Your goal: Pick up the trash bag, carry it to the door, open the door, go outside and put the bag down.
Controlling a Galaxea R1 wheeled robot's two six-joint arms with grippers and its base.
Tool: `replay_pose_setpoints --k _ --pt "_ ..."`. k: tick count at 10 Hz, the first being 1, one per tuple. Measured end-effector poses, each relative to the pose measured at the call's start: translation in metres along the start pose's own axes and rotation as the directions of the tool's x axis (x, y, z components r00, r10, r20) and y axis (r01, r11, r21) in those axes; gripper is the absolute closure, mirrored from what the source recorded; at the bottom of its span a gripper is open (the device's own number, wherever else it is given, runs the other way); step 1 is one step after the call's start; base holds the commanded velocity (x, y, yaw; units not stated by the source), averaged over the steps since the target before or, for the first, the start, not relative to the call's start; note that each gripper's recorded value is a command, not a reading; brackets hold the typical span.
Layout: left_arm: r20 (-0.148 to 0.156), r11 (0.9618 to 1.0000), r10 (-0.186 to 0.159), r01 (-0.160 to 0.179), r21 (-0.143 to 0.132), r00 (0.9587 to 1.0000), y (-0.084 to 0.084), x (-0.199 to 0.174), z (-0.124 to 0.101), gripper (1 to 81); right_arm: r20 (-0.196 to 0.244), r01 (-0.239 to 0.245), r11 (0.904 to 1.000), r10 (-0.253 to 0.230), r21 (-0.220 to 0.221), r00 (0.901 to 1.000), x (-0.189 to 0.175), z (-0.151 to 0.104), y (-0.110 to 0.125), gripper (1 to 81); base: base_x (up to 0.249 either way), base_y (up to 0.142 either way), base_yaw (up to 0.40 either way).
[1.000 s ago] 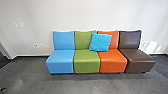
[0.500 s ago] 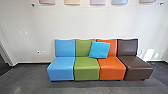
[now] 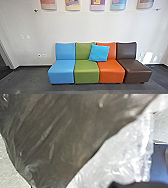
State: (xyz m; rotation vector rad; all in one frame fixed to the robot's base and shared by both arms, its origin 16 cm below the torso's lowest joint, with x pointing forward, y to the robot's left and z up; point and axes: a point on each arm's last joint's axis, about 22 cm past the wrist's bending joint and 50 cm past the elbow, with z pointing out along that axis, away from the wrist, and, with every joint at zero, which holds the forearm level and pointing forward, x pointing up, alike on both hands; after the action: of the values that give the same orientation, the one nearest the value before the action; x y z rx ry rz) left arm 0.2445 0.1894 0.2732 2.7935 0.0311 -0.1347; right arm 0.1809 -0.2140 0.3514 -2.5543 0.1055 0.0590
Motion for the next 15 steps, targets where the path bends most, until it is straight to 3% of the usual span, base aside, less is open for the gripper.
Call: replay_pose_setpoints --k 1,3,6,8,11,13,15 --pt "0.000 1.0000 0.005 -0.005 0.003 1.0000 0.001 -0.016 -0.003 81.1 0.012 -0.006 0.9998 0.006 -0.016 0.9999 -0.013 -0.001 0.002 1.0 0.000 0.000 0.000" --pt "0.031 1.0000 -0.002 0.002 -0.002 0.9995 0.009 -0.053 -0.009 81.1 0.024 -0.015 0.9991 0.016 -0.039 0.9996 -0.038 -0.003 0.002 1.0 0.000 0.000 0.000" --pt "0.036 1.0000 -0.005 0.005 -0.006 0.9993 0.020 -0.082 -0.022 81.1 0.060 -0.022 0.9993 0.024 -0.030 0.9979 -0.081 -0.006 -0.021 1.0 0.000 0.000 0.000" --pt "0.018 0.9998 0.005 -0.005 -0.018 0.9998 0.034 -0.081 -0.031 81.1 0.039 -0.007 0.9990 0.009 -0.044 0.9992 -0.078 -0.011 -0.022 1.0 0.000 0.000 0.000" --pt "-0.023 0.9998 0.019 -0.019 0.003 0.9995 0.038 -0.077 -0.052 81.1 0.001 0.018 0.9988 -0.018 -0.046 0.9998 -0.078 -0.024 -0.034 1.0 0.000 0.000 0.000" --pt "-0.047 0.9995 0.032 -0.032 0.002 0.9984 0.048 -0.076 -0.061 81.1 -0.014 0.027 0.9979 -0.028 -0.060 0.9995 -0.082 -0.028 -0.036 1.0 0.000 0.000 0.000" --pt "-0.028 0.9996 0.028 -0.028 -0.003 0.9992 0.054 -0.097 -0.066 81.1 -0.005 0.020 0.9966 -0.020 -0.080 0.9998 -0.096 -0.028 -0.037 1.0 0.000 0.000 0.000"
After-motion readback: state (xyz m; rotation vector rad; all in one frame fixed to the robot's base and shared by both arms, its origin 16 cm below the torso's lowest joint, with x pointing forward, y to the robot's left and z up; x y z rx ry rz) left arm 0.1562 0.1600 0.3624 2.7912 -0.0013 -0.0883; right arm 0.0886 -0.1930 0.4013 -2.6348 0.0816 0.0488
